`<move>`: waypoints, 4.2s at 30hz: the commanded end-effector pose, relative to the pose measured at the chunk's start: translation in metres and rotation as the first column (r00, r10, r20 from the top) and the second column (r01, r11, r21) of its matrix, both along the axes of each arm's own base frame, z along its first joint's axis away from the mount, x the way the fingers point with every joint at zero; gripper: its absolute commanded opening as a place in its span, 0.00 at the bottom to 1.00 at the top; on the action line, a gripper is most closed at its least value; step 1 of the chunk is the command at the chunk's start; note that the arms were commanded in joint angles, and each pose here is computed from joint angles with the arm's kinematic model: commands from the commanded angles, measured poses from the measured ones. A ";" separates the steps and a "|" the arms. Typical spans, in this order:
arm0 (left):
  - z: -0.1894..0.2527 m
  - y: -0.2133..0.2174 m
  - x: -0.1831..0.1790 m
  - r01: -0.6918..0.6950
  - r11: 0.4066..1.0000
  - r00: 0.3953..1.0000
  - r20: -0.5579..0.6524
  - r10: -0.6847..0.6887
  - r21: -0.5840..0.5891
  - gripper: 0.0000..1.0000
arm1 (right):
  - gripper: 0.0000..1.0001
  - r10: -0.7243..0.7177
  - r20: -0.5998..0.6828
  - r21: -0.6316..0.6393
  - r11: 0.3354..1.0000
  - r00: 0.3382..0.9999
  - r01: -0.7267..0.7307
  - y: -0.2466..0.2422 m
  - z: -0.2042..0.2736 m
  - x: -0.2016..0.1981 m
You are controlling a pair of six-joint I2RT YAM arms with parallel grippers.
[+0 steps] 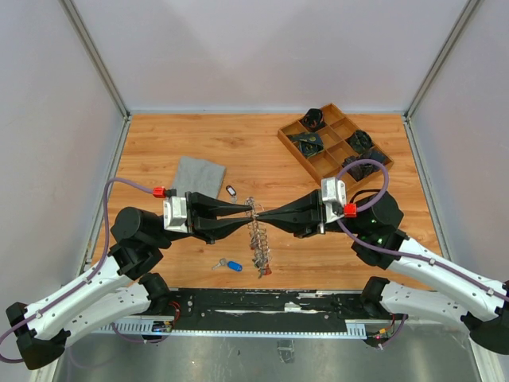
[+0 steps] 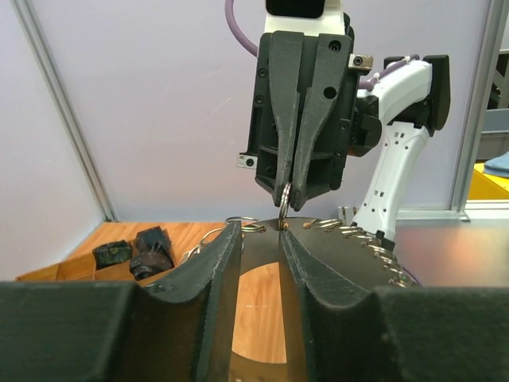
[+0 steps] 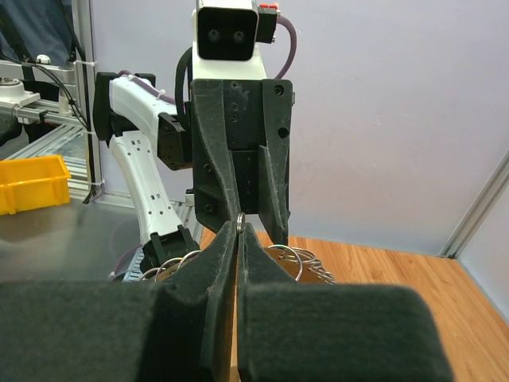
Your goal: Put the keys on the keyring
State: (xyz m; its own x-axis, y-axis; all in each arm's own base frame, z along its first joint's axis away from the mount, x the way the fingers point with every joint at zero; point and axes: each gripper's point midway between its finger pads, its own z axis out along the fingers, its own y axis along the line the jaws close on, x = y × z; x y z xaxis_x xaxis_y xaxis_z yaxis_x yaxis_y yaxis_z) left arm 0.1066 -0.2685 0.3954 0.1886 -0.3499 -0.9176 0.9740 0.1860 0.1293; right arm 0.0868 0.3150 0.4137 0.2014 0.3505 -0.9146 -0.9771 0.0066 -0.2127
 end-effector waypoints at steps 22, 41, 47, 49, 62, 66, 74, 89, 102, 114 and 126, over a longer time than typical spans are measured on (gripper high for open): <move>-0.003 -0.003 -0.014 0.079 0.997 0.997 0.010 -0.079 0.006 0.05 | 0.00 -0.001 0.070 0.077 0.997 0.998 -0.004 -0.001 0.029 -0.008; -0.052 -0.002 0.019 -0.076 0.873 0.994 0.110 0.025 0.481 0.00 | 0.26 -0.092 0.175 -0.483 0.860 0.980 0.167 -0.038 -0.058 0.006; -0.051 -0.003 0.020 -0.077 0.872 0.991 0.133 0.014 0.483 0.00 | 0.25 -0.143 0.186 -0.492 0.843 0.972 0.218 -0.039 -0.063 0.017; -0.049 -0.004 0.020 -0.075 0.875 0.991 0.134 0.011 0.479 0.01 | 0.25 -0.148 0.191 -0.493 0.840 0.970 0.226 -0.037 -0.064 0.020; -0.044 0.000 0.004 -0.093 0.934 0.932 0.361 -0.041 0.345 0.01 | 0.24 -0.211 0.303 -0.321 0.895 0.929 0.308 -0.028 -0.049 0.034; -0.037 0.006 -0.009 -0.103 0.969 0.851 0.525 -0.032 0.226 0.01 | 0.22 -0.204 0.383 -0.219 0.927 0.901 0.303 -0.033 -0.041 0.024; -0.034 0.006 -0.015 -0.092 0.983 0.784 0.620 -0.026 0.157 0.01 | 0.20 -0.148 0.535 -0.163 0.948 0.832 0.274 -0.033 -0.048 0.014; -0.036 0.004 -0.010 -0.120 0.972 0.756 0.654 -0.042 0.202 0.01 | 0.18 -0.071 0.583 -0.214 0.947 0.809 0.238 -0.021 -0.057 0.005; -0.043 0.003 -0.003 -0.153 0.950 0.752 0.656 -0.068 0.273 0.01 | 0.19 -0.098 0.604 -0.252 0.918 0.791 0.307 -0.002 -0.063 0.010; -0.043 0.004 -0.004 -0.154 0.946 0.747 0.661 -0.077 0.284 0.01 | 0.19 -0.093 0.601 -0.281 0.905 0.794 0.319 0.006 -0.067 0.014; -0.044 0.002 -0.003 -0.148 0.944 0.755 0.650 -0.085 0.294 0.00 | 0.13 -0.073 0.584 -0.303 0.904 0.809 0.301 0.011 -0.071 0.011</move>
